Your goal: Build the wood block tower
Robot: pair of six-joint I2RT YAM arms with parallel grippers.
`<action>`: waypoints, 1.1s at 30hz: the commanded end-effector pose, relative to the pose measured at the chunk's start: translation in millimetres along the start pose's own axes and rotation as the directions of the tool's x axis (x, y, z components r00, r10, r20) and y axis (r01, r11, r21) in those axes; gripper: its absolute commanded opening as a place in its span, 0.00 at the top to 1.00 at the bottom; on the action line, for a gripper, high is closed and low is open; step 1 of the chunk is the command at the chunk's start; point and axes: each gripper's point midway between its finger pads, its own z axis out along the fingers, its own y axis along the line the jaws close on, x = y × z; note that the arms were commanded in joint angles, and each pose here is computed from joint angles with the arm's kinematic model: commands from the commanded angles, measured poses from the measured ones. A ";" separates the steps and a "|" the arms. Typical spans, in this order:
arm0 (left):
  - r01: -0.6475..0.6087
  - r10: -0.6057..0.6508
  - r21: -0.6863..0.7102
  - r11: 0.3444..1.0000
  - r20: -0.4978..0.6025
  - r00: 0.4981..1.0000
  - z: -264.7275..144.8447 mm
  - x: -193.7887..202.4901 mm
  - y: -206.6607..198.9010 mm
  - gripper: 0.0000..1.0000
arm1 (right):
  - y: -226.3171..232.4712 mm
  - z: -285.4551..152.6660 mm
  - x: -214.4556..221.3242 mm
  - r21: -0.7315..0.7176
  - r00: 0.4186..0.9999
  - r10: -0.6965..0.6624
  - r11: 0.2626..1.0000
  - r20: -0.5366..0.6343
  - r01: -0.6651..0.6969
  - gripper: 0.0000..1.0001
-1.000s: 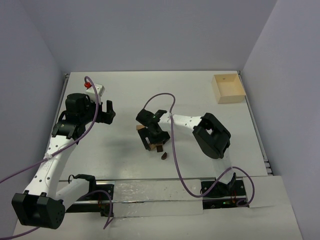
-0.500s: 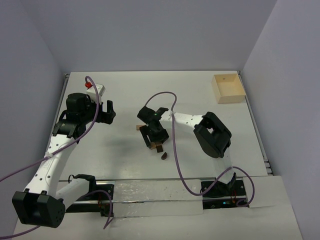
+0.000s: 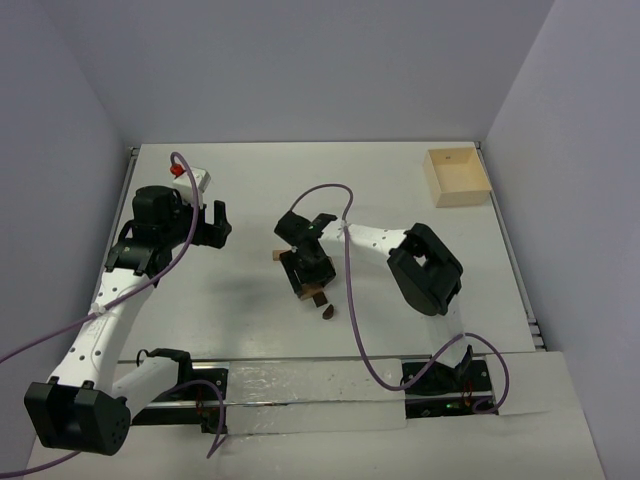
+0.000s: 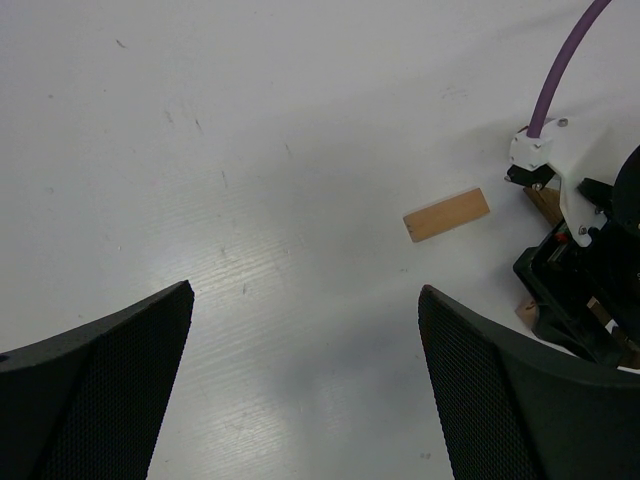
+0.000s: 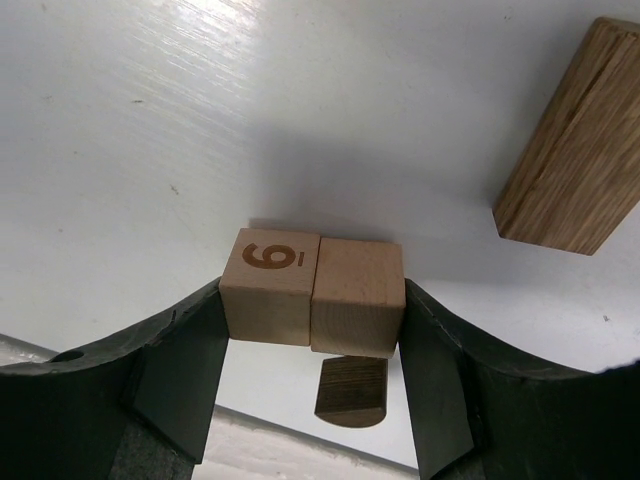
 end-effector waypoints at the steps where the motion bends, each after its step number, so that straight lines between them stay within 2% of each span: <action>1: 0.003 -0.002 -0.019 1.000 0.057 0.998 -1.3 -18.2 4.5 0.01 | 10.2 -21.0 -26.8 -0.029 0.999 0.016 0.999 0.046 -0.014 0.74; 2: 0.007 -0.005 -0.031 0.999 0.059 0.998 -1.6 -18.6 6.4 0.01 | 10.0 -23.9 -29.2 -0.025 0.998 0.024 0.999 0.057 -0.023 0.83; 4: 0.012 -0.009 -0.045 0.999 0.064 0.998 -2.4 -19.8 8.6 0.01 | 12.0 -33.5 -36.3 -0.030 0.996 0.039 0.999 0.086 -0.037 0.94; 6: 0.019 -0.014 -0.063 0.998 0.068 0.998 -3.2 -21.2 11.9 0.01 | 10.7 -40.5 -41.2 -0.018 0.993 0.058 0.998 0.101 -0.056 1.00; 12: 0.023 -0.017 -0.080 0.997 0.072 0.997 -3.3 -21.8 16.2 0.01 | 19.6 -63.3 -68.1 -0.063 0.987 0.111 0.993 0.119 -0.104 1.00; 15: 0.067 -0.057 -0.102 0.993 0.092 0.994 -5.0 -26.7 20.2 0.01 | 23.6 -69.3 -86.1 -0.072 0.979 0.154 0.987 0.133 -0.146 1.00; 19: 0.074 -0.060 -0.133 0.988 0.105 0.993 -7.6 -28.7 26.3 0.01 | 25.7 -69.6 -98.8 -0.069 0.971 0.180 0.983 0.158 -0.171 1.00; 28: 0.110 -0.081 -0.218 0.970 0.139 0.987 -8.8 -34.0 43.5 0.01 | 27.4 -41.3 -99.9 -0.055 0.975 0.194 0.980 0.110 -0.189 1.00; 33: 0.122 -0.086 -0.256 0.959 0.148 0.985 -10.3 -36.0 50.4 0.01 | 25.7 -43.9 -112.1 -0.041 0.968 0.206 0.978 0.145 -0.202 1.00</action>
